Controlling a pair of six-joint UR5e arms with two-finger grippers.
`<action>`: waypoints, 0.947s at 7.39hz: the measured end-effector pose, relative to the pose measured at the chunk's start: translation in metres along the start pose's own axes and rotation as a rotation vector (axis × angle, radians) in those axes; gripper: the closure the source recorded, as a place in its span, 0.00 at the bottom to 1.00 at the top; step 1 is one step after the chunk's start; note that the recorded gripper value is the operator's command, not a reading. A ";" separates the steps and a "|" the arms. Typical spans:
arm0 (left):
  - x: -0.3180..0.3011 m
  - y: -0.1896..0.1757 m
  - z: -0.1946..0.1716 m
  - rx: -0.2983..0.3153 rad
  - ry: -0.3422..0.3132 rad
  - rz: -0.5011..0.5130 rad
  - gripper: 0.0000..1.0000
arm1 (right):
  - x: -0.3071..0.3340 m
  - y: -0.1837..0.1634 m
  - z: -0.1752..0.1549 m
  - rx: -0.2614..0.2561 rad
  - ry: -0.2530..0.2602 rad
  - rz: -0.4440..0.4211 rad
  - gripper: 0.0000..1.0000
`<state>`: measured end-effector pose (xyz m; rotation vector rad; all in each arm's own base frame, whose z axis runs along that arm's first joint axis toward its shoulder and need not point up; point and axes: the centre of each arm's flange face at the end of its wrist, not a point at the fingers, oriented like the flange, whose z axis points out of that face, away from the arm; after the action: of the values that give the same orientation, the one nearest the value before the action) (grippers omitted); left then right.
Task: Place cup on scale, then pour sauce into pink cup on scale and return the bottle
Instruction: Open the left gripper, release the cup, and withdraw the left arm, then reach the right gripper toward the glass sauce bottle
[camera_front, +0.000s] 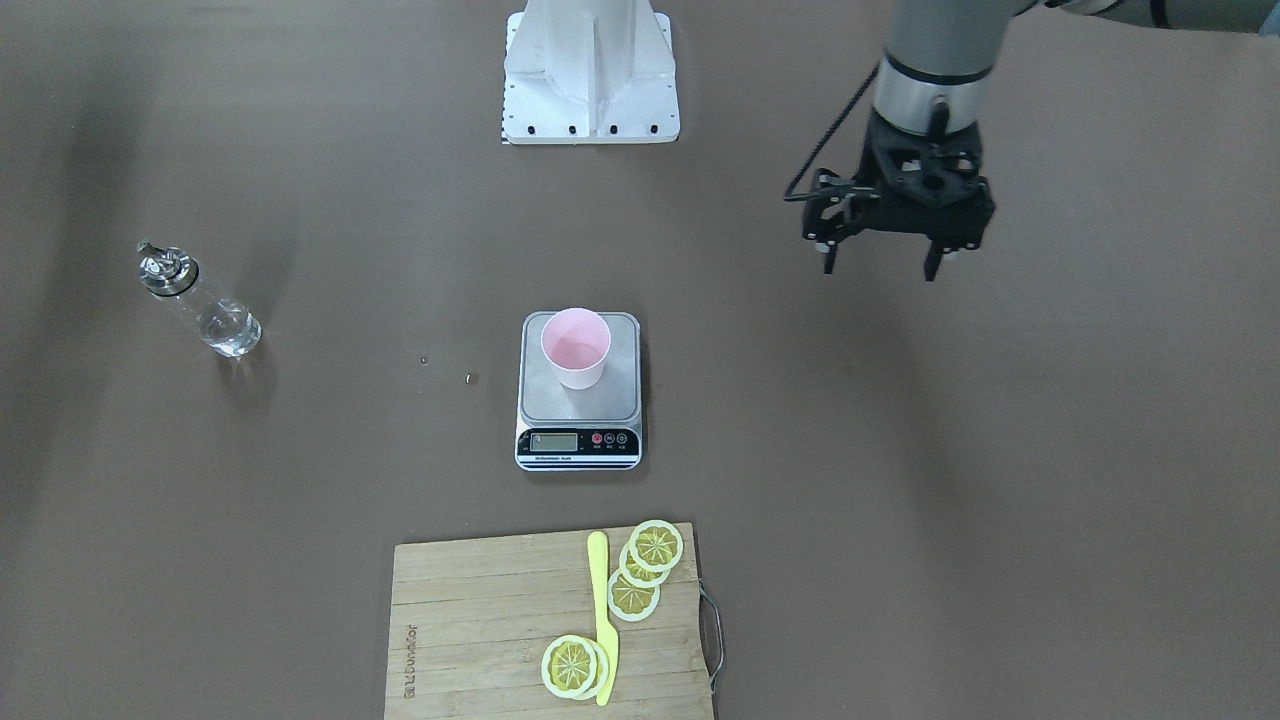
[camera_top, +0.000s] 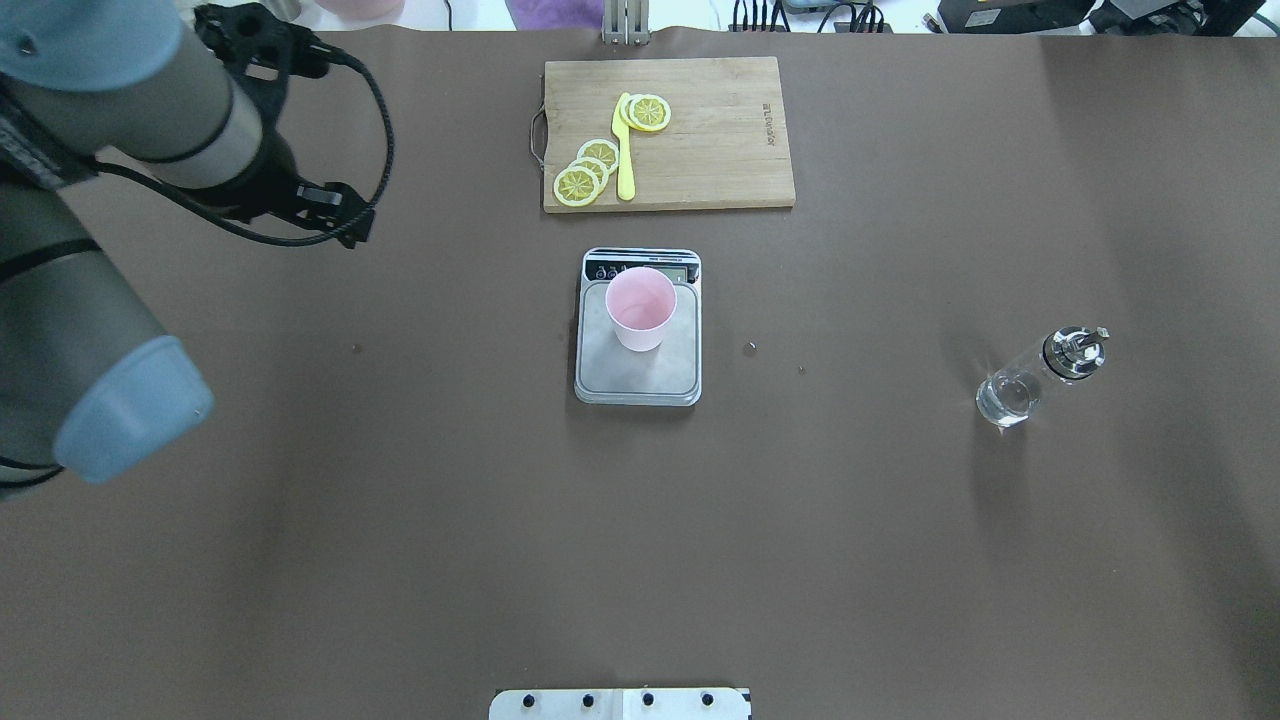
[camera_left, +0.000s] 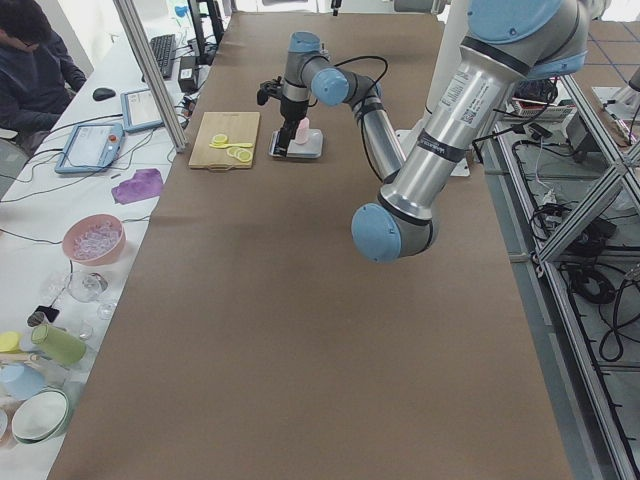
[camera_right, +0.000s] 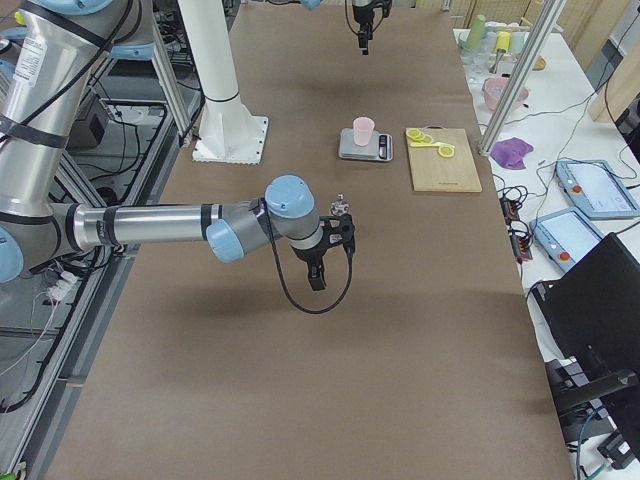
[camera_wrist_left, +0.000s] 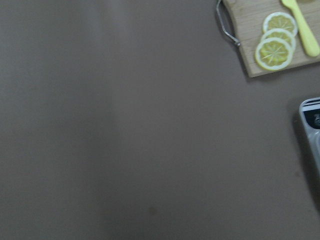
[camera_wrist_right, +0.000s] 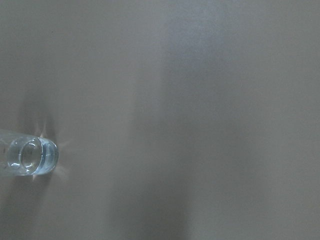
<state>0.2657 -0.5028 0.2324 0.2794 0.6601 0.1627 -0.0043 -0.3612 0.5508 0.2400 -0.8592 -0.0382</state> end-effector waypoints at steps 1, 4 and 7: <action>-0.084 -0.002 -0.001 -0.038 -0.013 0.062 0.01 | -0.002 0.000 0.001 -0.001 -0.003 -0.003 0.00; -0.337 0.024 0.005 -0.141 -0.011 0.151 0.02 | -0.024 0.000 0.007 0.005 -0.034 0.023 0.00; -0.439 0.090 0.028 -0.155 0.001 0.087 0.01 | -0.064 0.012 0.027 0.016 -0.091 0.087 0.00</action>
<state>-0.0644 -0.5271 0.5357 0.1593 0.6327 0.2960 -0.0671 -0.3469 0.5227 0.2173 -0.9605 0.0394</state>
